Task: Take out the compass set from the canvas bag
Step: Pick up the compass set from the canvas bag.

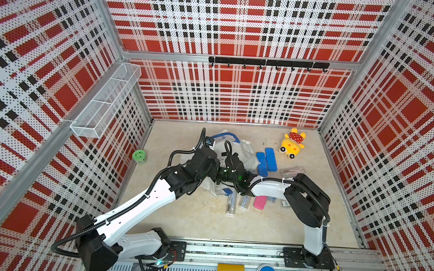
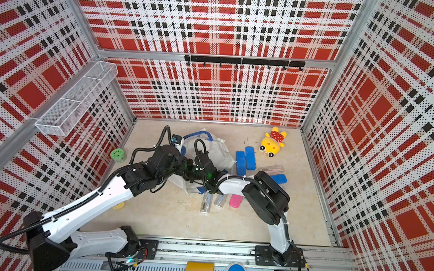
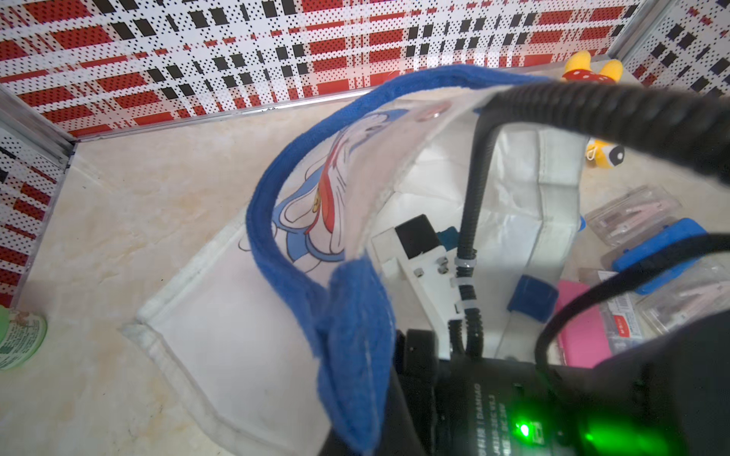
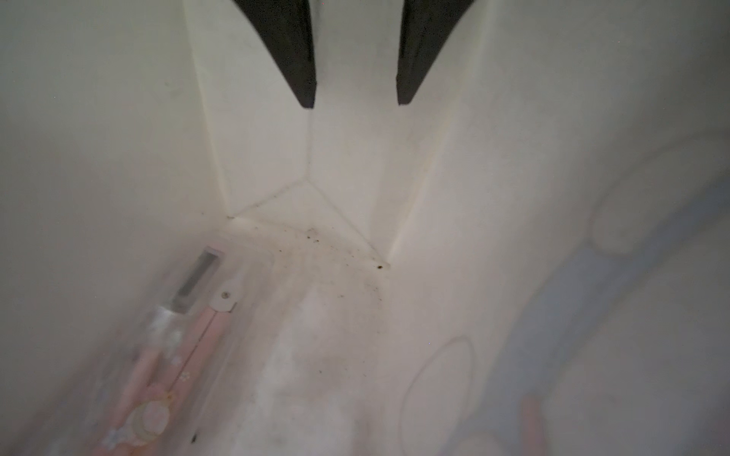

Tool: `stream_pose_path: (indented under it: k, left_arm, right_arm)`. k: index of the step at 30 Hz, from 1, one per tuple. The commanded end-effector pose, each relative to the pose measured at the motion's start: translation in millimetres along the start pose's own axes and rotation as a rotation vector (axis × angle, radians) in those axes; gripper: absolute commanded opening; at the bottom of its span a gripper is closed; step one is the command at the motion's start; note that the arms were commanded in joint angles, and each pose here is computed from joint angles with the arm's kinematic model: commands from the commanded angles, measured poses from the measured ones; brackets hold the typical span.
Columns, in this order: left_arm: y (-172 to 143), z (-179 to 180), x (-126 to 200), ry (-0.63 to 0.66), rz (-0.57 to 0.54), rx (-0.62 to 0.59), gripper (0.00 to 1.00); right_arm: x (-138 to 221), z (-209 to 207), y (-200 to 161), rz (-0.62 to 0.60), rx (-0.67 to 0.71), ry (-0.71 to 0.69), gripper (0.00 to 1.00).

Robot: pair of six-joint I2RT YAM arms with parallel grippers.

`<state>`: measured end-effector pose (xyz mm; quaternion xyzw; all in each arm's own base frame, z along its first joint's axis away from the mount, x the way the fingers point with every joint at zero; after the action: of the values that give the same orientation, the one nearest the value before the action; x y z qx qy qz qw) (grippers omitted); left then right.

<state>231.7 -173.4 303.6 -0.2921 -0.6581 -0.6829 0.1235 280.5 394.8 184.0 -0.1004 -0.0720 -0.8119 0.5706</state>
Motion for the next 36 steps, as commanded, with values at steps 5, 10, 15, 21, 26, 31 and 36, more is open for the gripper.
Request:
stream_pose_path:
  k: [5, 10, 15, 21, 26, 31, 36]
  left_arm:
    - [11, -21, 11, -0.164, -0.113, 0.041, 0.0]
    - [9, -13, 25, -0.181, -0.161, 0.061, 0.0]
    - [7, -7, 32, -0.182, -0.167, 0.067, 0.0]
    - [-1, -6, 31, -0.196, -0.152, 0.08, 0.0]
    - [-1, -12, 27, -0.223, -0.144, 0.085, 0.0]
    - [7, -27, 28, -0.254, -0.152, 0.062, 0.0]
    - [12, -46, 36, -0.298, -0.183, 0.066, 0.0]
  right_arm:
    - [5, -17, 39, -0.134, -0.037, -0.096, 0.47]
    - [19, -39, 63, -0.231, -0.086, -0.148, 0.54]
    - [24, -60, 75, -0.259, -0.121, -0.187, 0.61]
    - [20, -69, 76, -0.254, -0.126, -0.198, 0.64]
    - [14, -70, 76, -0.236, -0.124, -0.208, 0.68]
    - [10, -85, 74, -0.23, -0.174, -0.231, 0.68]
    - [1, -83, 80, -0.226, -0.178, -0.199, 0.69]
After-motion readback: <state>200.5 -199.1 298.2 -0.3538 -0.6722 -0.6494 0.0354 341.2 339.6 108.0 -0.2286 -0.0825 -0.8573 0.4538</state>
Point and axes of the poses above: each gripper's point midway between its finger pads, its own x axis back along the fingers, its own z axis along the line the jaws close on, y = z × x, the point moved 9 cm from there along x, back along the fingers, and after that the axes turned 1 degree about x, right-handed, at the moved point
